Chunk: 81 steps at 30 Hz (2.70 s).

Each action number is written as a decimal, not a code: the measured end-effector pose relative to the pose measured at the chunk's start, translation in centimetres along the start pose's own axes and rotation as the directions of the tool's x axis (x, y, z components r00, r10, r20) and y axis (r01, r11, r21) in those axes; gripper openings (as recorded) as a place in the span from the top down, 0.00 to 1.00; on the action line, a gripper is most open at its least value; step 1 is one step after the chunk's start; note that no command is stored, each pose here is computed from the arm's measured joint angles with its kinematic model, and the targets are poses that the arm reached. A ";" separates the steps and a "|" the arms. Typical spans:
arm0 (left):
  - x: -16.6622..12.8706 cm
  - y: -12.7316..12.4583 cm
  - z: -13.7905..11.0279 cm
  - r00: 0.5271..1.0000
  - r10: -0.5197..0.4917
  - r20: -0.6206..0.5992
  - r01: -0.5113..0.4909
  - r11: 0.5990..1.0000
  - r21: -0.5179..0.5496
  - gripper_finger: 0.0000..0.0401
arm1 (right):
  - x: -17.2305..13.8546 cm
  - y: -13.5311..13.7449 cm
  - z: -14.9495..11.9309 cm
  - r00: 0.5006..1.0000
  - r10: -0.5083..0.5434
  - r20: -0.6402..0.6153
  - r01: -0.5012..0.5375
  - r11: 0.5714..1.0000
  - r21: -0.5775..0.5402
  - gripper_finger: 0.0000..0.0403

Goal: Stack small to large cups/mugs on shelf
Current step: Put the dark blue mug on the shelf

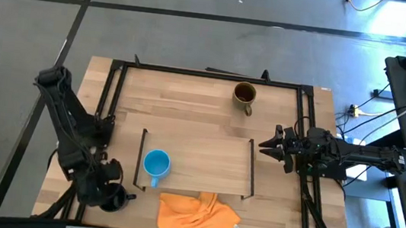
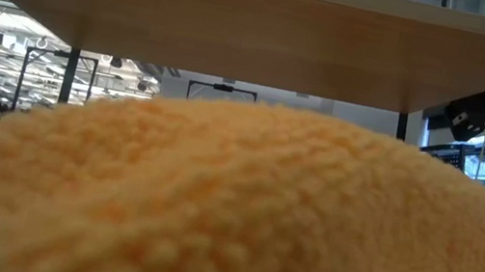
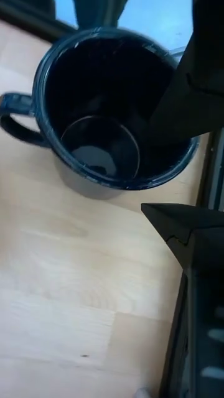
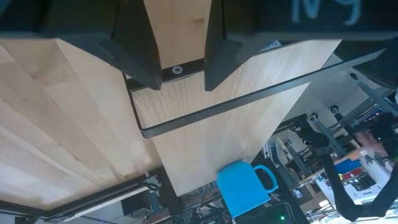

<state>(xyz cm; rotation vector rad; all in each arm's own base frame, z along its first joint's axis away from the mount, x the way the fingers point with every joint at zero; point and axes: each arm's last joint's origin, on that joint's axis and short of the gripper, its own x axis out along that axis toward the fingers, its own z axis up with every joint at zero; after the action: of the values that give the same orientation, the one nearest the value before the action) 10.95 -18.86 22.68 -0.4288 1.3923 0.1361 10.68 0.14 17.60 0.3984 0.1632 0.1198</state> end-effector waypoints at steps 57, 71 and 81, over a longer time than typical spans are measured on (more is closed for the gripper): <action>2.2 -0.3 0.3 0.992 0.127 -0.001 -0.126 0.982 -0.144 0.96 | 0.0 0.0 0.0 1.000 0.000 0.000 0.000 1.000 0.000 0.69; -1.3 2.4 0.8 0.993 0.114 -0.004 -0.113 0.979 -0.171 0.97 | 0.0 0.0 0.0 1.000 0.000 0.000 0.000 1.000 0.000 0.69; -5.1 6.8 0.0 0.987 0.143 -0.077 -0.155 0.970 -0.187 0.97 | 0.0 0.0 0.0 1.000 0.000 0.000 0.000 1.000 0.000 0.69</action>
<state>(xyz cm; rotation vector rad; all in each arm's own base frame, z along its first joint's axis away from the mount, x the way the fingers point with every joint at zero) 7.67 -11.86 26.23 -0.4919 1.4795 0.3860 10.68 0.15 17.60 0.3984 0.1629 0.1200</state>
